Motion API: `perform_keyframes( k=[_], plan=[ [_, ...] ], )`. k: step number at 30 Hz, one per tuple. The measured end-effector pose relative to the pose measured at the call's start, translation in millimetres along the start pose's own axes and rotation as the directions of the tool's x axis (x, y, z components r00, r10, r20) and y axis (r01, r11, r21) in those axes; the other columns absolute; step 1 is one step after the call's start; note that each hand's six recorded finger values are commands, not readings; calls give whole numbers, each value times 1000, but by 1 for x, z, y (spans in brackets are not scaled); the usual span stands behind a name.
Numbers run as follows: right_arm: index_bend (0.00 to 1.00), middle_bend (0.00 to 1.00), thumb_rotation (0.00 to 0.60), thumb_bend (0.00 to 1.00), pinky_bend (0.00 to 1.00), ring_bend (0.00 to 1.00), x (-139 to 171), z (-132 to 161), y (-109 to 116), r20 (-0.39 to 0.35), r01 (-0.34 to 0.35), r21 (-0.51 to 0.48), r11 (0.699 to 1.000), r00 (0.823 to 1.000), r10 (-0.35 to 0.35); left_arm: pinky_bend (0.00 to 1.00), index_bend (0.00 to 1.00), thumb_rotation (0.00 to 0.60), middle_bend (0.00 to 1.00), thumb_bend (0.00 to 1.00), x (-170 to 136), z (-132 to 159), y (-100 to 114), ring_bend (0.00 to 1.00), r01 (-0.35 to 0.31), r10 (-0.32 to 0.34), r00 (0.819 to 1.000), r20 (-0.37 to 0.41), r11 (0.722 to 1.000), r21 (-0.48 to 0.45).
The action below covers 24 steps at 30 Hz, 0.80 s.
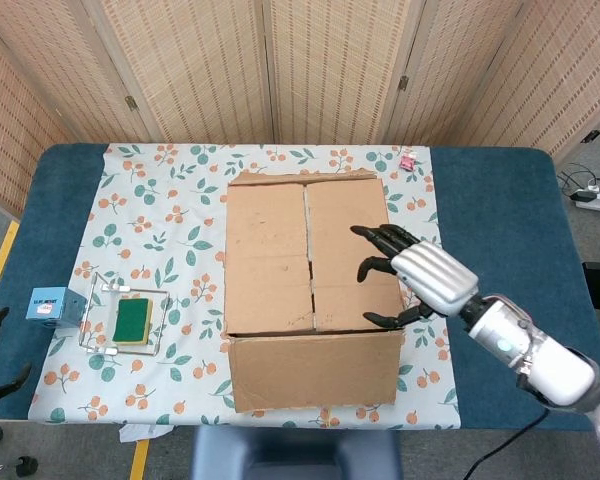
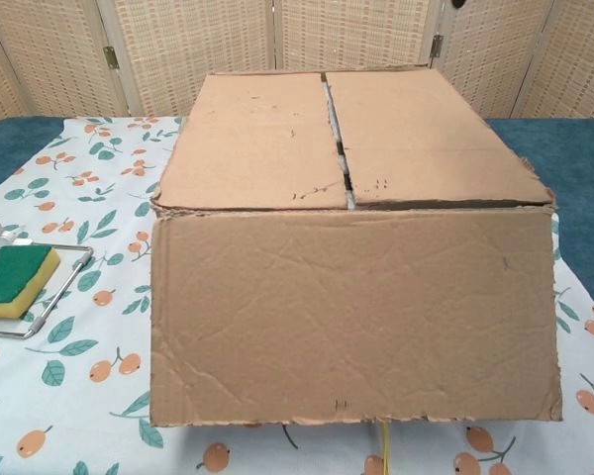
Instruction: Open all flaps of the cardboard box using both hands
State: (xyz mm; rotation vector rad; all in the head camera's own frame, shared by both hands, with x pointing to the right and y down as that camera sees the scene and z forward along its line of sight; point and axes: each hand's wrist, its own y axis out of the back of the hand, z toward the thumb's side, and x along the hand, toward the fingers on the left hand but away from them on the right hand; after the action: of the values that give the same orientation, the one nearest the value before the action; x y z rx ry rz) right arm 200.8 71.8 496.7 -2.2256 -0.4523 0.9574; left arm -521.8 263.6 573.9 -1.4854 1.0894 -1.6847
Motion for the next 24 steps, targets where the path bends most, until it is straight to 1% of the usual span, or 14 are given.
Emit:
perform_keyframes(
  k=[4, 6, 10, 12, 16, 24],
  plan=[
    [463, 0, 236, 343, 0, 0, -29, 9, -6, -26, -14, 117, 993, 1000, 18, 0, 0, 600, 47, 350, 0, -4, 0, 0, 5, -5, 1000, -11, 1000, -6],
    [479, 0, 205, 344, 0, 0, -38, 11, -10, -32, -23, 168, 986, 999, 29, 0, 0, 600, 47, 350, 0, -5, 0, 0, 6, -6, 1000, -12, 1000, -5],
    [494, 0, 160, 343, 0, 0, -53, 14, -20, -37, -44, 279, 959, 998, 57, 0, 0, 600, 47, 350, -1, -6, 0, 0, 5, -5, 1000, -17, 1000, -13],
    [496, 0, 145, 343, 0, 0, -58, 14, -26, -38, -51, 313, 948, 997, 66, 0, 0, 600, 47, 351, -1, -7, 0, 0, 6, -7, 1000, -19, 1000, -18],
    [500, 0, 136, 344, 0, 0, -70, 15, -36, -42, -61, 375, 925, 996, 83, 0, 0, 600, 47, 352, -1, -8, 1, 0, 9, -9, 1000, -18, 1000, -22],
    [507, 0, 133, 343, 0, 0, -90, 10, -51, -39, -78, 448, 891, 994, 106, 0, 0, 600, 47, 352, -2, -11, 5, 0, -6, 5, 1000, -20, 999, -42]
  ],
)
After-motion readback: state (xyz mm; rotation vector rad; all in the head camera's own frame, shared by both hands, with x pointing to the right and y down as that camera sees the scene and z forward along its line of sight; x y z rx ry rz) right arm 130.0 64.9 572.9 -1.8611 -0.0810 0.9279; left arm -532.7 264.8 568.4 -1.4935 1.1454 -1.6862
